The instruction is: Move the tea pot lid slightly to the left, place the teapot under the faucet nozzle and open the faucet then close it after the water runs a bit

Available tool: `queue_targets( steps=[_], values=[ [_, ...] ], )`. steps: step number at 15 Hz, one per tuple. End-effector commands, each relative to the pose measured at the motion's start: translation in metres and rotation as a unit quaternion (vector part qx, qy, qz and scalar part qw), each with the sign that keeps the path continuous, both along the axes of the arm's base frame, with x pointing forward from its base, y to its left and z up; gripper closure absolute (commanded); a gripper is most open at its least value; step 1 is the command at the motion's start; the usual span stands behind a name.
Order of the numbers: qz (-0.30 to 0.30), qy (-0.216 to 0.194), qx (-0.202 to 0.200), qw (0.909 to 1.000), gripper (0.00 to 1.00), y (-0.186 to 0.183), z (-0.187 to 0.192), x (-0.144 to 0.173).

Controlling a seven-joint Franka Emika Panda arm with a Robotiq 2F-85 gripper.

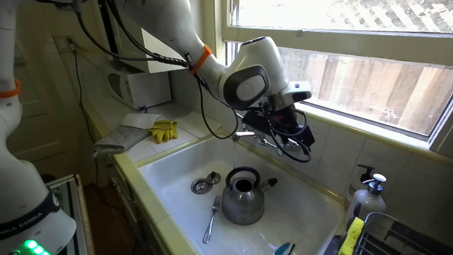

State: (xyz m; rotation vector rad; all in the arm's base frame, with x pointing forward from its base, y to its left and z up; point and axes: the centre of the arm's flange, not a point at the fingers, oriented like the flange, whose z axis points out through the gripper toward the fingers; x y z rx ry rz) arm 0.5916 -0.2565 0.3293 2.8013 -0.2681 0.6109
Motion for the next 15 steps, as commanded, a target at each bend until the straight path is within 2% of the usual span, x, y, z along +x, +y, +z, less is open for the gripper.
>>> queue_targets(
  steps=[1,15],
  values=[
    [-0.003,0.004,0.000,1.0000,0.00,0.0047,-0.0009,-0.0069],
    [-0.002,0.008,0.001,1.0000,0.00,0.0045,-0.0011,-0.0056]
  ],
)
